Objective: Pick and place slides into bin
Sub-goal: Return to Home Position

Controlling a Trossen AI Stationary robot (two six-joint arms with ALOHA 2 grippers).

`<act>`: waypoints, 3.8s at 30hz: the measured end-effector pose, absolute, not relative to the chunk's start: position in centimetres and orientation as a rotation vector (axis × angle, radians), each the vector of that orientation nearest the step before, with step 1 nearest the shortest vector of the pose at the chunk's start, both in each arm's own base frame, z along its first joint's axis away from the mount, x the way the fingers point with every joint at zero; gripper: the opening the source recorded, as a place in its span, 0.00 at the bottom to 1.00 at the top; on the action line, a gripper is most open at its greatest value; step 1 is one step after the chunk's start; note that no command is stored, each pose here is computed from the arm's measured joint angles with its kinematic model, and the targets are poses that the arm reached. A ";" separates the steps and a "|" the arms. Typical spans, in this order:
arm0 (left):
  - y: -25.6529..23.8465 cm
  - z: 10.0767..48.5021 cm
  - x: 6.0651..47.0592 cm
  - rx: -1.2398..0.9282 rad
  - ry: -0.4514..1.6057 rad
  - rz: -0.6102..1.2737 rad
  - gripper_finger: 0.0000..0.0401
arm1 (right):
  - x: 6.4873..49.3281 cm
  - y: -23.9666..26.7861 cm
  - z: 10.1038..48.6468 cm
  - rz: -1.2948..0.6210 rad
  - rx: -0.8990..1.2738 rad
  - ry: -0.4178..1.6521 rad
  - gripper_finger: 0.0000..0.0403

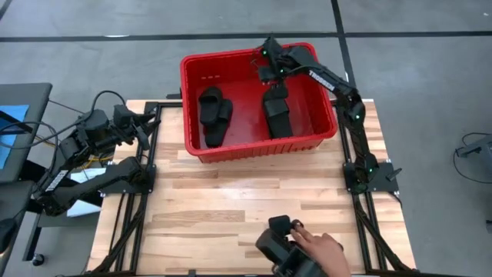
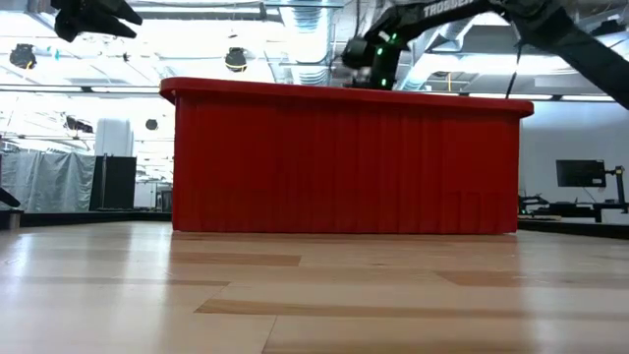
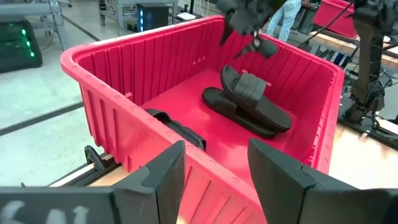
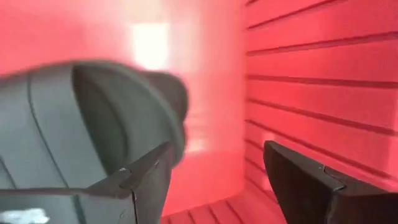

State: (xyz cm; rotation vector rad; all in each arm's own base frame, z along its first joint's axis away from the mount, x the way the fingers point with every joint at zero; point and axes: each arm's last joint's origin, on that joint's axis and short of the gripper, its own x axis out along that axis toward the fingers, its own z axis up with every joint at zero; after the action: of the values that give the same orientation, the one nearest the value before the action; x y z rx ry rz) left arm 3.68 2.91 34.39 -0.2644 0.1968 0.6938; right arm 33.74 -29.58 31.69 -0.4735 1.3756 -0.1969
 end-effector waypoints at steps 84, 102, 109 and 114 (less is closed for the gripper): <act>0.3 29.6 3.2 -0.165 -0.134 -0.009 0.41 | 9.2 6.9 23.8 0.827 0.109 -0.136 0.61; 1.9 25.5 6.5 -0.138 -0.357 -0.096 0.41 | 7.2 5.6 22.6 0.837 0.200 -0.225 0.61; 0.2 23.9 7.7 -0.171 -0.374 -0.267 0.41 | 7.1 5.6 22.7 0.845 0.257 -0.203 0.61; -1.2 23.1 8.1 -0.222 -0.305 -0.267 0.41 | 7.2 5.6 22.3 0.842 0.246 -0.170 0.61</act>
State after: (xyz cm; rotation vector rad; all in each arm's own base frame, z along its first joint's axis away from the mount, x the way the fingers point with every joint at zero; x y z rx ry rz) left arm 8.08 -1.17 23.14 -0.2220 -0.3055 -0.2668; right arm 7.20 5.60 22.33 0.2462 -0.1695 0.8422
